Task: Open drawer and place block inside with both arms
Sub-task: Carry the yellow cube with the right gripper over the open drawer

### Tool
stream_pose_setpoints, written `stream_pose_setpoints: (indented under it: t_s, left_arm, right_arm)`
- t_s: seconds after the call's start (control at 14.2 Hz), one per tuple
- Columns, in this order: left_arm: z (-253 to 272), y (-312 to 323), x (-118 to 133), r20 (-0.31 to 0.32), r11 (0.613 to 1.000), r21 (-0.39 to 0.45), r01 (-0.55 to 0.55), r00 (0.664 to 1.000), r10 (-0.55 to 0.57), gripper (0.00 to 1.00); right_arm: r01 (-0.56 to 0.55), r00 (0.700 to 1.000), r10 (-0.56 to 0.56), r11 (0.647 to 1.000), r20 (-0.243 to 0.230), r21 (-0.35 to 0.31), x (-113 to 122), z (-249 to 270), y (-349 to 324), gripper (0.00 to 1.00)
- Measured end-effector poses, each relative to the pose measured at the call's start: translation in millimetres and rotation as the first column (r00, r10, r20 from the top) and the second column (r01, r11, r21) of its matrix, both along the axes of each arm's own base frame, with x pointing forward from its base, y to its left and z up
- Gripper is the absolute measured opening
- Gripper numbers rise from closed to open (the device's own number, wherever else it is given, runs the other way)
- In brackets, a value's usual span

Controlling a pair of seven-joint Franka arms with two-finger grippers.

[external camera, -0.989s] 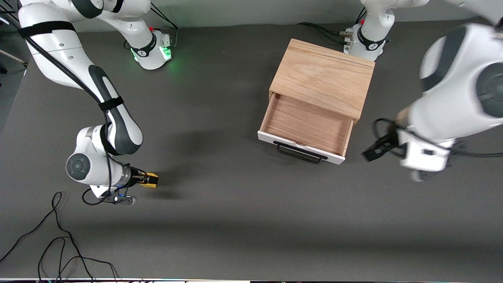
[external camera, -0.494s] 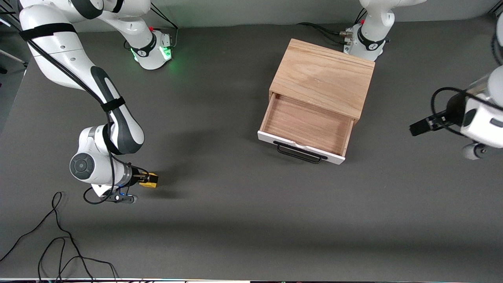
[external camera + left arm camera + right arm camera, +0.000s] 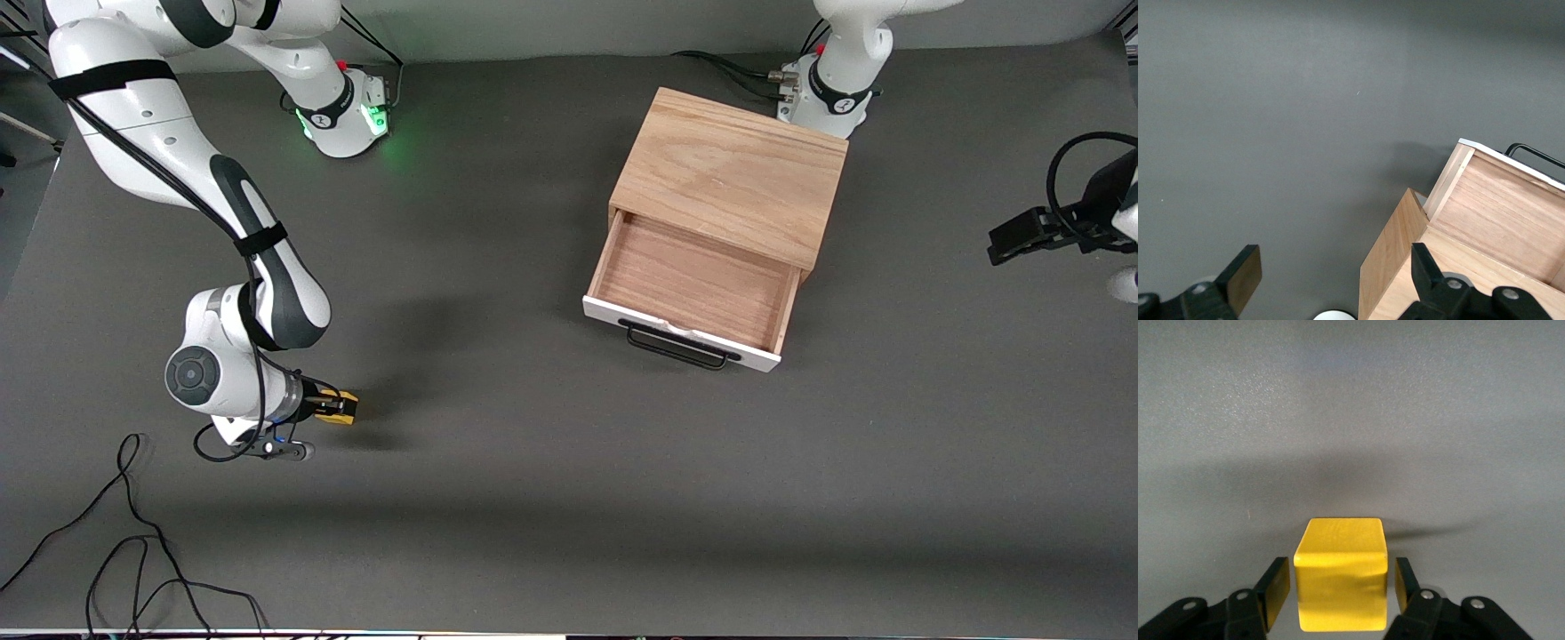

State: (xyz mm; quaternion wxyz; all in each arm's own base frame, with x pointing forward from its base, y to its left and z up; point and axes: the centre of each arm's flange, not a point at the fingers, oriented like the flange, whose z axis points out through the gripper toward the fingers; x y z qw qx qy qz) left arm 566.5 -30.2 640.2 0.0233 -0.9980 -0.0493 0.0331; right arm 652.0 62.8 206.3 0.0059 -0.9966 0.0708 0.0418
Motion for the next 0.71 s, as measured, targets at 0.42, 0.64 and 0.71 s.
stream_pose_setpoints:
  t_s: [0.42, 0.64, 0.71]
  left_arm:
    - [-11, -9, -10, 0.002, 0.996, -0.039, 0.075, 0.997, -0.075, 1.0]
    - [-11, 1, -10, 0.002, 0.996, -0.04, 0.079, 0.997, -0.079, 1.0]
    - [-10, 3, -11, 0.003, 0.996, -0.04, 0.079, 0.997, -0.079, 1.0]
  right_arm:
    - [0.015, 1.0, -0.015, 1.0, 0.009, 0.001, 5, 5, 2, 0.55]
    - [0.006, 1.0, -0.006, 1.0, -0.026, 0.015, 20, 50, 27, 0.55]
    - [0.01, 0.999, -0.009, 1.0, -0.043, 0.021, 25, 80, 43, 0.55]
